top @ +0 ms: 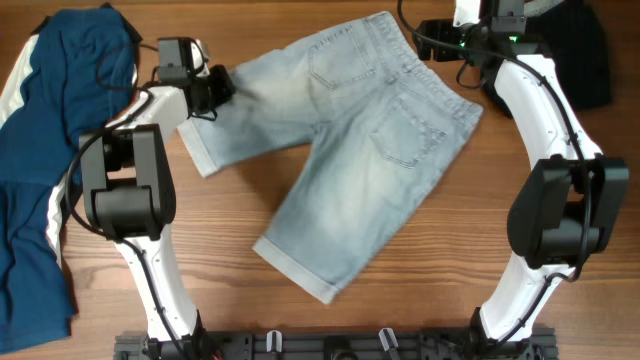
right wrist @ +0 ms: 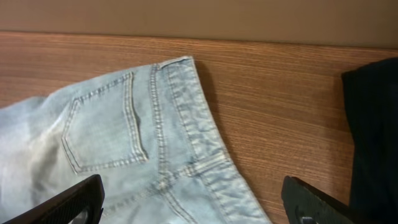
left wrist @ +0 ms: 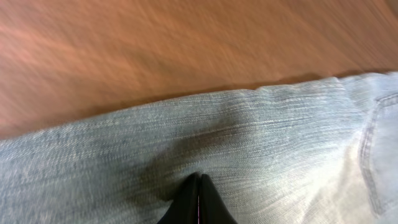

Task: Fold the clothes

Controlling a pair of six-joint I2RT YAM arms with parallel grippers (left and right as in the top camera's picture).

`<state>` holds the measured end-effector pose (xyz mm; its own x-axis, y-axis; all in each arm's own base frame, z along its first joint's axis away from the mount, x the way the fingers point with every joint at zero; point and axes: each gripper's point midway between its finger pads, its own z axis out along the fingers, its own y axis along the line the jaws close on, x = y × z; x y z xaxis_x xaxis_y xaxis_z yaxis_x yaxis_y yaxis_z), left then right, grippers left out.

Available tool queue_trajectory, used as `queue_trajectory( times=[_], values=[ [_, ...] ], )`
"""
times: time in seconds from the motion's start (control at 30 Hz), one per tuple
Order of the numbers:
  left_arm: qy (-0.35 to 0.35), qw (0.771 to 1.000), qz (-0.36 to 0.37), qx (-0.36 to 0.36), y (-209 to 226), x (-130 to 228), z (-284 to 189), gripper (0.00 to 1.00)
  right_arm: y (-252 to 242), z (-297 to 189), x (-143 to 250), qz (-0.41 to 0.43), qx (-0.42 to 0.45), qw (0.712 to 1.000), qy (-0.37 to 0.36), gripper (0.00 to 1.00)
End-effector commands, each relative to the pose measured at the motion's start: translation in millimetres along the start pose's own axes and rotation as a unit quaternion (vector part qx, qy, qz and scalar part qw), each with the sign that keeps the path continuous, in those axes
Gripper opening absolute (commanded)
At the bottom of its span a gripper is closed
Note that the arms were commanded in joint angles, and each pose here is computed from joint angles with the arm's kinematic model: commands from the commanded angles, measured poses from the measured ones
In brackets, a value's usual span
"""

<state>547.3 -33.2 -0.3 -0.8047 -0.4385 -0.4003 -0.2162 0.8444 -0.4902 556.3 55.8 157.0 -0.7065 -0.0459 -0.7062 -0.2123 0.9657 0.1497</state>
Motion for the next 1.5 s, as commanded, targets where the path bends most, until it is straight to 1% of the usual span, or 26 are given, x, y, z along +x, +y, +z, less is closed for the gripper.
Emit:
queue_trajectory(
  times=[0.0, 0.07, 0.17, 0.2, 0.23, 0.27, 0.3, 0.33, 0.37, 0.5, 0.6, 0.7, 0.8, 0.83, 0.9, 1.07, 1.13, 1.23, 1.33, 1.37, 1.47],
  values=[
    [-0.038, 0.989, 0.024, -0.138, 71.2, -23.9, 12.4, 0.04, 13.3, 5.1, 0.8, -0.003, -0.015, 1.0, 0.001, 0.92],
    [-0.072, 0.989, 0.042, -0.124, 53.2, -56.6, 3.3, 0.04, 18.7, 6.0, -1.0, -0.007, -0.018, 1.0, -0.002, 0.92],
    [-0.107, 0.987, 0.05, -0.109, 30.0, -92.2, -12.2, 0.06, 28.0, 7.5, -7.4, -0.019, -0.024, 0.999, -0.015, 0.92],
    [-0.112, 0.987, 0.052, -0.107, 23.3, -100.1, -17.4, 0.13, 30.5, 8.4, -10.8, -0.023, -0.026, 0.999, -0.022, 0.92],
    [-0.113, 0.987, 0.055, -0.105, 15.3, -106.1, -22.7, 0.24, 31.7, 11.3, -14.7, -0.027, -0.027, 0.999, -0.032, 0.93],
    [-0.112, 0.987, 0.056, -0.104, 10.5, -108.2, -25.4, 0.42, 32.4, 14.2, -18.2, -0.029, -0.027, 0.998, -0.041, 0.93],
    [-0.108, 0.987, 0.058, -0.104, 3.5, -109.8, -30.3, 0.53, 31.6, 19.4, -19.9, -0.03, -0.028, 0.998, -0.048, 0.93],
    [-0.101, 0.988, 0.059, -0.104, -2.9, -108.9, -34.2, 0.74, 31.2, 24.6, -21.4, -0.031, -0.029, 0.998, -0.054, 0.93],
    [-0.092, 0.988, 0.061, -0.106, -9.5, -106.8, -39.1, 0.87, 30.8, 32.3, -21.3, -0.032, -0.032, 0.997, -0.06, 0.93],
    [-0.059, 0.989, 0.085, -0.111, -44.3, -94.5, -72.0, 1.0, 29.2, 68.6, -14.8, -0.037, -0.049, 0.995, -0.078, 0.87],
    [-0.051, 0.988, 0.101, -0.106, -75.4, -83.0, -100.3, 1.0, 27.8, 91.6, -13.6, -0.031, -0.059, 0.994, -0.09, 0.85],
    [-0.036, 0.988, 0.121, -0.094, -111.5, -61.6, -126.7, 1.0, 29.3, 114.9, -13.1, -0.026, -0.077, 0.993, -0.086, 0.84],
    [-0.019, 0.987, 0.136, -0.086, -135.4, -41.2, -138.4, 1.0, 32.6, 128.7, -6.6, -0.015, -0.096, 0.993, -0.071, 0.84],
    [-0.014, 0.987, 0.134, -0.088, -139.4, -35.0, -139.6, 1.0, 32.9, 131.9, -1.3, -0.012, -0.099, 0.993, -0.061, 0.84],
    [-0.002, 0.987, 0.122, -0.102, -142.9, -21.6, -140.5, 1.0, 31.8, 135.8, 20.7, -0.004, -0.098, 0.995, -0.019, 0.84],
    [0.006, 0.987, 0.1, -0.122, -136.7, -14.5, -141.7, 1.0, 28.2, 135.3, 72.1, -0.015, -0.09, 0.993, 0.08, 0.85],
    [0.003, 0.987, 0.1, -0.124, -135.7, -16.1, -142.0, 1.0, 20.2, 136.5, 91.7, -0.015, -0.07, 0.991, 0.116, 0.87],
    [0.002, 0.987, 0.1, -0.126, -135.1, -16.6, -142.1, 1.0, 4.3, 138.0, 106.0, -0.012, -0.025, 0.99, 0.142, 0.87],
    [0.002, 0.987, 0.1, -0.127, -135.0, -16.6, -142.2, 1.0, -25.6, 133.8, 115.1, 0.004, 0.066, 0.985, 0.162, 0.88],
    [0.002, 0.987, 0.1, -0.127, -135.0, -16.6, -142.2, 1.0, -38.2, 129.9, 119.7, 0.004, 0.105, 0.979, 0.172, 0.88],
    [0.002, 0.987, 0.1, -0.127, -135.0, -16.5, -142.0, 1.0, -64.1, 116.3, 133.8, 0.0, 0.178, 0.963, 0.205, 0.9]
  ],
)
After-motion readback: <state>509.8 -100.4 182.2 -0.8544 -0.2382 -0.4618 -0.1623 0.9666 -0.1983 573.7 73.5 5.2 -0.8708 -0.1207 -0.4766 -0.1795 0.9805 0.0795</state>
